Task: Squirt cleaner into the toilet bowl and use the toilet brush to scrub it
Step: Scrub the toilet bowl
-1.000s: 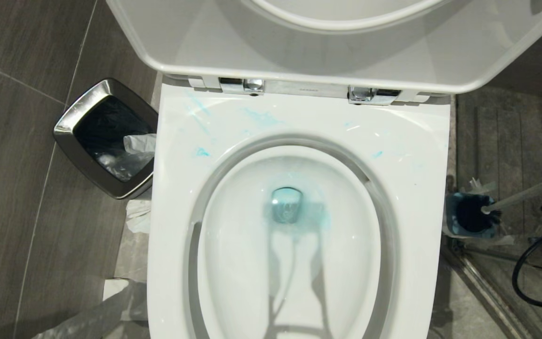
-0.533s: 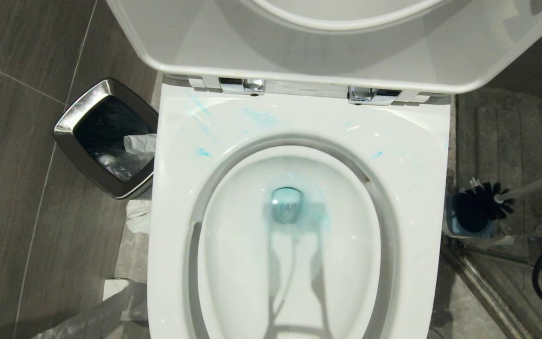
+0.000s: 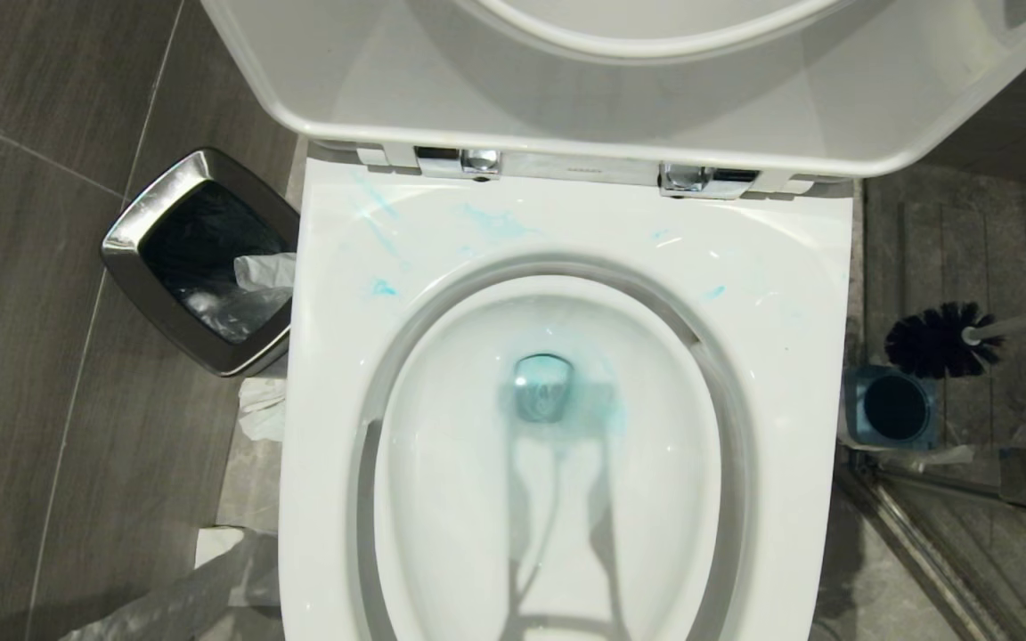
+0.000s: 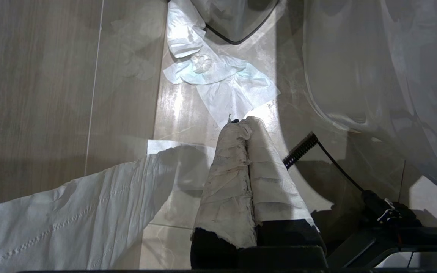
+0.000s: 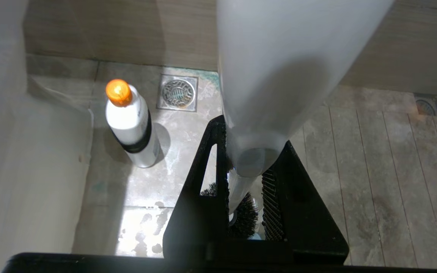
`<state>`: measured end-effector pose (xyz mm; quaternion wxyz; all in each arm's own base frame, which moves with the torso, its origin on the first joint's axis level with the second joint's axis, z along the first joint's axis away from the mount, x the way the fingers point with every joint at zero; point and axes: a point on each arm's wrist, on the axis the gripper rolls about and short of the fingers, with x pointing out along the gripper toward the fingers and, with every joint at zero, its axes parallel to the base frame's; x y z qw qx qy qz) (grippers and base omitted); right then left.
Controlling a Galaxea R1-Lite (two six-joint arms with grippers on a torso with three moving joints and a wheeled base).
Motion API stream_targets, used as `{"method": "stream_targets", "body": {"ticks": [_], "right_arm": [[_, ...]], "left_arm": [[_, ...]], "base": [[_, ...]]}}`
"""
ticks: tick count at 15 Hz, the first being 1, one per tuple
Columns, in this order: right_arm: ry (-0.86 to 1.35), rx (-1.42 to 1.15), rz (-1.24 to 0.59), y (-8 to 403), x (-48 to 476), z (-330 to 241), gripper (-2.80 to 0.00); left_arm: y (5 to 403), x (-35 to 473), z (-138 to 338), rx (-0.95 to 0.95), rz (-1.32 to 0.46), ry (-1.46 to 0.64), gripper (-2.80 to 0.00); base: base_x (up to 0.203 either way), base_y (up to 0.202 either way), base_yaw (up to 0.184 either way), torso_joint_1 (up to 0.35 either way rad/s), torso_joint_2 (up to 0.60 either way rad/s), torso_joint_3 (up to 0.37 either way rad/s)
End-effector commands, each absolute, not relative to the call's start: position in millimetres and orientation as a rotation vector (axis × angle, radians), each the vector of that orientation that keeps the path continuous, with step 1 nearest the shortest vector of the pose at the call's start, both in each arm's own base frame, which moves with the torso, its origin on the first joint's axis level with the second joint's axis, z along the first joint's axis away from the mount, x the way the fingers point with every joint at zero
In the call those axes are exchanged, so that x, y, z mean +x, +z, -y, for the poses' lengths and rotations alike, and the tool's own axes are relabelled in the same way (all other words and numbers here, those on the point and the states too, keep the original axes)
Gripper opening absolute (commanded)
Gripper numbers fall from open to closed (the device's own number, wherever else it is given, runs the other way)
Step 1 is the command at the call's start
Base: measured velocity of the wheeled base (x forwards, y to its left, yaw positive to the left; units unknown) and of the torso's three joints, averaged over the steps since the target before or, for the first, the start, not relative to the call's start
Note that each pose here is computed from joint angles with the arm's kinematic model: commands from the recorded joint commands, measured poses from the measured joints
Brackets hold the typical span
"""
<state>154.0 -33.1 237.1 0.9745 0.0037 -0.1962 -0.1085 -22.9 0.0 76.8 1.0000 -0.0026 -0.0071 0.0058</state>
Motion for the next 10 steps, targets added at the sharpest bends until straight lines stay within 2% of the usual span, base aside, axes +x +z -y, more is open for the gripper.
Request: {"method": "stream_targets", "body": {"ticks": [1, 8, 10], "right_arm": [[-0.216, 0.009, 0.423, 254, 141, 30, -2.8], [-0.204, 0.064, 0.301, 315, 128, 27, -2.8], [-0.199, 0.087, 0.228, 325, 107, 22, -2.8]], "left_arm": [[75, -22, 0, -0.006, 0.006, 0.012, -2.8], [75, -22, 0, -0.006, 0.006, 0.012, -2.8], [75, -22, 0, -0.006, 0.006, 0.012, -2.8]], "base": [[0.0, 0.0, 0.0, 0.0, 0.0, 0.0], [0.0, 0.0, 0.0, 0.0, 0.0, 0.0], [0.0, 0.0, 0.0, 0.0, 0.0, 0.0]]}}
